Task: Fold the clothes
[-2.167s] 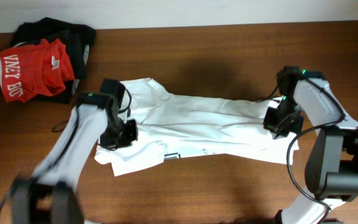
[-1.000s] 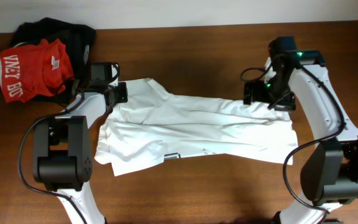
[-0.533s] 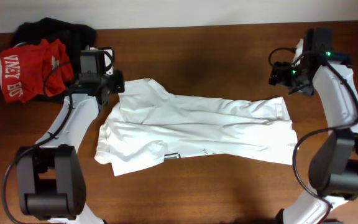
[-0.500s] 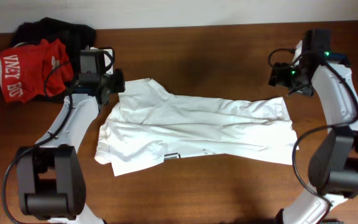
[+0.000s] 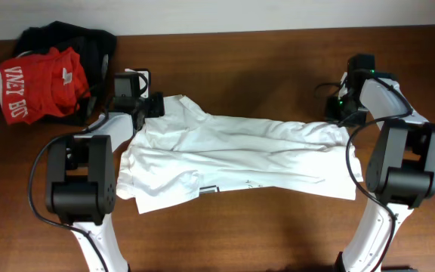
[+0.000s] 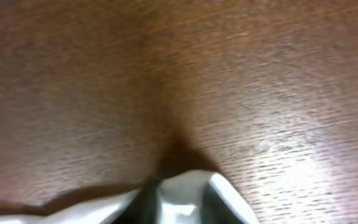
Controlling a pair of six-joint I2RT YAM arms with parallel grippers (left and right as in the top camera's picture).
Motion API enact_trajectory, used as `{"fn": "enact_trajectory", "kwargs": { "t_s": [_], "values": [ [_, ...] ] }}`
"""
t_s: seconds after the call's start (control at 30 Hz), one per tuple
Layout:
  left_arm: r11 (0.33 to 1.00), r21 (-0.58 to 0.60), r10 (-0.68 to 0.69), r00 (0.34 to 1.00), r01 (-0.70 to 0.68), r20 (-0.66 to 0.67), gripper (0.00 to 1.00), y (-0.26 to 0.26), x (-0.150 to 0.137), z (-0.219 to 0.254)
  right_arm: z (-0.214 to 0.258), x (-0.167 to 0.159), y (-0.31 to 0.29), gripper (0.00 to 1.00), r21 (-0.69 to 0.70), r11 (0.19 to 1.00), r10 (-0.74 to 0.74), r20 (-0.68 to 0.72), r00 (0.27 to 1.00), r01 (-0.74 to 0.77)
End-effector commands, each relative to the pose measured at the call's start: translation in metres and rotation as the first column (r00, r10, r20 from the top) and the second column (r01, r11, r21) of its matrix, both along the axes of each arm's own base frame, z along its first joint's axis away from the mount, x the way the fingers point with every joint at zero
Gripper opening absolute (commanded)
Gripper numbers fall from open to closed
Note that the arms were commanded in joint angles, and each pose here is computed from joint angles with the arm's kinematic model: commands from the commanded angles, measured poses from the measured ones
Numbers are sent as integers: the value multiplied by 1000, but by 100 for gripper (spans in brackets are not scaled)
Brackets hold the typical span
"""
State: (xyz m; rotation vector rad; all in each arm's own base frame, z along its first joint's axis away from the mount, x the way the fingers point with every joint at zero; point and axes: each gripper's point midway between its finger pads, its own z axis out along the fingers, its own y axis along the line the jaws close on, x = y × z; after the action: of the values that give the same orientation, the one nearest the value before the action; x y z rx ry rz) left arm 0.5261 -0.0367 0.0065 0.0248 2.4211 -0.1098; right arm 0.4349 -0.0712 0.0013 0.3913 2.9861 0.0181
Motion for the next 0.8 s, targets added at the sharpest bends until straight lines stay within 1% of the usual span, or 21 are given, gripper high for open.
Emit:
{"fn": "enact_trajectory", "kwargs": {
  "t_s": [0.0,0.07,0.1,0.17,0.2,0.27,0.3,0.33,0.43,0.5,0.57,0.67,0.73,0.77],
  "values": [
    [1000,16,11,997,-10,-71,70,4,-11,-34,-8,1,1,4,-3,1000,5,-15,1000,-5],
    [1000,15,11,998,-10,-64,68,4,-9,-33,-8,1,0,4,-11,1000,2,-18,1000,-3],
    [1000,16,11,998,-10,-64,54,4,-9,-32,-8,1,0,4,-11,1000,-6,-18,1000,5],
    [1000,14,11,999,-10,-48,43,4,-6,-30,-8,0,0,4,-9,1000,-15,-21,1000,15],
    [1000,14,11,999,-10,-45,41,4,-6,-30,-8,0,0,4,-9,1000,-15,-22,1000,15],
    [1000,16,11,998,-10,-62,41,4,-9,-32,-8,-1,0,4,-9,1000,-15,-23,1000,15],
    [1000,16,11,997,-10,-75,27,4,-11,-35,-8,-1,0,4,-9,1000,-15,-23,1000,15],
    [1000,19,10,995,-8,-100,1,4,-16,-40,-8,-1,0,4,-8,1000,-15,-23,1000,15],
    [998,46,-21,987,29,-160,1,5,-29,-47,-8,-2,0,4,-6,999,-35,-28,999,35],
    [998,52,-17,985,26,-170,1,6,-27,-34,-3,-1,-1,4,-2,998,-70,-31,997,70],
    [998,50,-17,991,23,-129,1,6,-19,-2,10,2,-1,4,-2,997,-72,-32,997,72],
    [999,42,-12,999,14,-45,1,5,-13,51,38,7,-1,4,7,992,-129,-36,991,130],
    [999,41,-12,1000,12,4,1,6,-23,98,66,10,-2,4,8,992,-129,-38,991,129],
    [999,41,-12,1000,12,11,1,6,-27,110,79,8,-1,4,8,992,-129,-48,990,130]
  ]
}}
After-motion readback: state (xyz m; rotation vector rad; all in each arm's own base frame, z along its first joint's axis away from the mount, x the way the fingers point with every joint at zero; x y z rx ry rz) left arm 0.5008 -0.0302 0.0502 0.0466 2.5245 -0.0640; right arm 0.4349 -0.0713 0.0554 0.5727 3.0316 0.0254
